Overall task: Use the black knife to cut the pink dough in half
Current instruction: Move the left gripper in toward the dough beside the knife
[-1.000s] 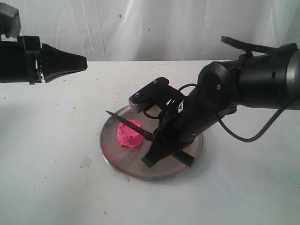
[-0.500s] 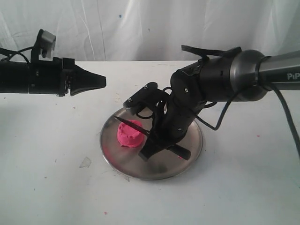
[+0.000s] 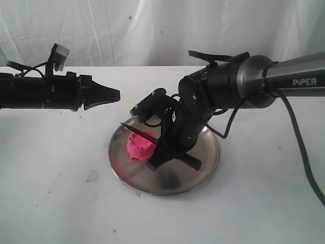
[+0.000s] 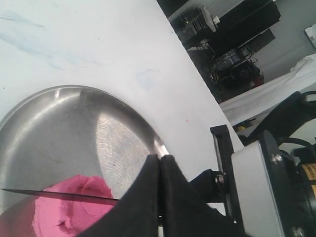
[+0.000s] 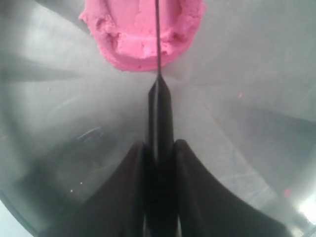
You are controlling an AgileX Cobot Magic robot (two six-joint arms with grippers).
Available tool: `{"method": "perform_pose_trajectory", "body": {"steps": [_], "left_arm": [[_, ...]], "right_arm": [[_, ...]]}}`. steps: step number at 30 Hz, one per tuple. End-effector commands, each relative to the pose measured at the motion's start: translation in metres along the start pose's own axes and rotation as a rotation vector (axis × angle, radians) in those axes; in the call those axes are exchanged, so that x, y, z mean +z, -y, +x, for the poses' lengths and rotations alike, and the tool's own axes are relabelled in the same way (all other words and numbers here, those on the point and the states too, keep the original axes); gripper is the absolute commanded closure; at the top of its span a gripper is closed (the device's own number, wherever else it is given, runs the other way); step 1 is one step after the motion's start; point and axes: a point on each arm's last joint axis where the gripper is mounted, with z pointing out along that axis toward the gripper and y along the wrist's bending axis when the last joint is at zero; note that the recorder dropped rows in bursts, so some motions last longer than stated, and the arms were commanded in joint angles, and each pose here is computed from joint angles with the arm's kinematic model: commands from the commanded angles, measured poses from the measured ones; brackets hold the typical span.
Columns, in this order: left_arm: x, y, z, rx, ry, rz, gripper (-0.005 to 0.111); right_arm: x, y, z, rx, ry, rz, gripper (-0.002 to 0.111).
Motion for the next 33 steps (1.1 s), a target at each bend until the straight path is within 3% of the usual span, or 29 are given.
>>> {"method": "perform_pose_trajectory", "body": {"steps": [1,13,33], "left_arm": [[0.011,0.003,0.001,0.035,0.009,-0.016,0.107],[0.037,-0.015,0.009,0.035,-0.042,-0.028,0.107],[0.041,-0.019,0.015,0.059,-0.086,-0.082,0.107]], "right_arm": [[-0.002,0.002,-0.005,0.006,0.025,0.015,0.108],[-0.001,0.001,-0.004,0.018,0.015,0.012,0.108],[0.005,0.001,-0.003,0.021,0.010,0.010,0.108]]}}
